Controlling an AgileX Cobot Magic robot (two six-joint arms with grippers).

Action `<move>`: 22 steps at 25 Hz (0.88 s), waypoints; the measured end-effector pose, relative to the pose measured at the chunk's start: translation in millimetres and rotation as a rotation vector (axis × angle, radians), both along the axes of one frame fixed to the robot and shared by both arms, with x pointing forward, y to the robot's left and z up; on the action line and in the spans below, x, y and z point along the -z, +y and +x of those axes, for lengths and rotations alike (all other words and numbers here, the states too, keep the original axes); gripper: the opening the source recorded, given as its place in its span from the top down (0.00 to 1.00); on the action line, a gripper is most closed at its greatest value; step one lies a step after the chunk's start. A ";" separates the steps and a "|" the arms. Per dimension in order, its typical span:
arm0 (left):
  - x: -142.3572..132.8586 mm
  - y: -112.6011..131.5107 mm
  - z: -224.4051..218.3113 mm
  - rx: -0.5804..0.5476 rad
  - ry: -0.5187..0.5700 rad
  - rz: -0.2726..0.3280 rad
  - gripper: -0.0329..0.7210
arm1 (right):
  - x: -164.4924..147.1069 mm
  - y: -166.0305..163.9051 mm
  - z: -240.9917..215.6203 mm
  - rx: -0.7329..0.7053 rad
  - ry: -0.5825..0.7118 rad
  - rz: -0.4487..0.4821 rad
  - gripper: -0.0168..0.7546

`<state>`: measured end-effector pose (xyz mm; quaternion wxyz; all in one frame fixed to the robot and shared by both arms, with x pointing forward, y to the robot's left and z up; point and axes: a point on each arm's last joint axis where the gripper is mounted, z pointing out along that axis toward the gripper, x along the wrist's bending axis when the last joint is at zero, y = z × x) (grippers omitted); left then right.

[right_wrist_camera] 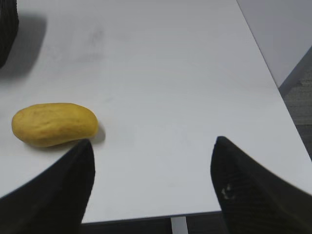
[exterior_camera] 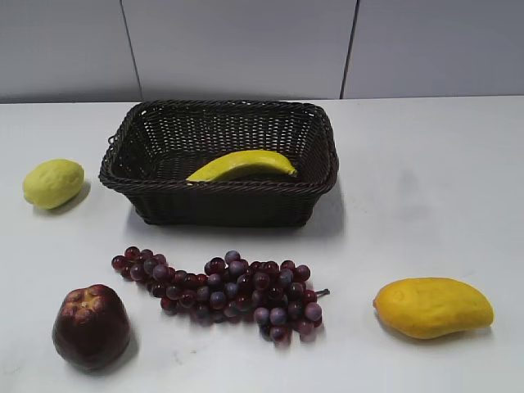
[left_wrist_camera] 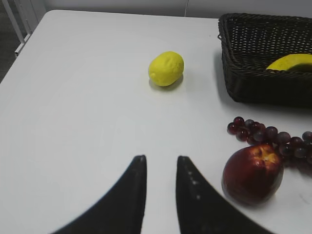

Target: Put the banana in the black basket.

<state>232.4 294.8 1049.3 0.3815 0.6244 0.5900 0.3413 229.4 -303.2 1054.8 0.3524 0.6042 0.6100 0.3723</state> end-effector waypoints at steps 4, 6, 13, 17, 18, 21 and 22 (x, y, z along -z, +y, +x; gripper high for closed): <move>0.0 0.0 0.0 0.000 0.000 0.000 0.69 | 3.7 1.8 3.7 -0.011 -0.019 0.011 0.21; 0.0 0.0 0.0 0.000 0.000 0.000 0.69 | 3.5 2.1 4.1 -0.014 -0.025 0.013 0.21; 0.0 0.0 0.0 0.000 0.000 0.000 0.69 | 2.9 2.3 4.3 -0.017 -0.032 0.013 0.21; 0.0 0.0 0.0 0.000 0.000 0.000 0.69 | 2.9 2.3 4.3 -0.017 -0.032 0.013 0.21; 0.0 0.0 0.0 0.000 0.000 0.000 0.69 | 2.9 2.3 4.3 -0.017 -0.032 0.013 0.21; 0.0 0.0 0.0 0.000 0.000 0.000 0.69 | 2.8 2.4 4.4 -0.017 -0.032 0.014 0.21; 0.0 0.0 0.0 0.000 0.000 0.000 0.69 | 2.8 2.4 4.4 -0.018 -0.033 0.013 0.21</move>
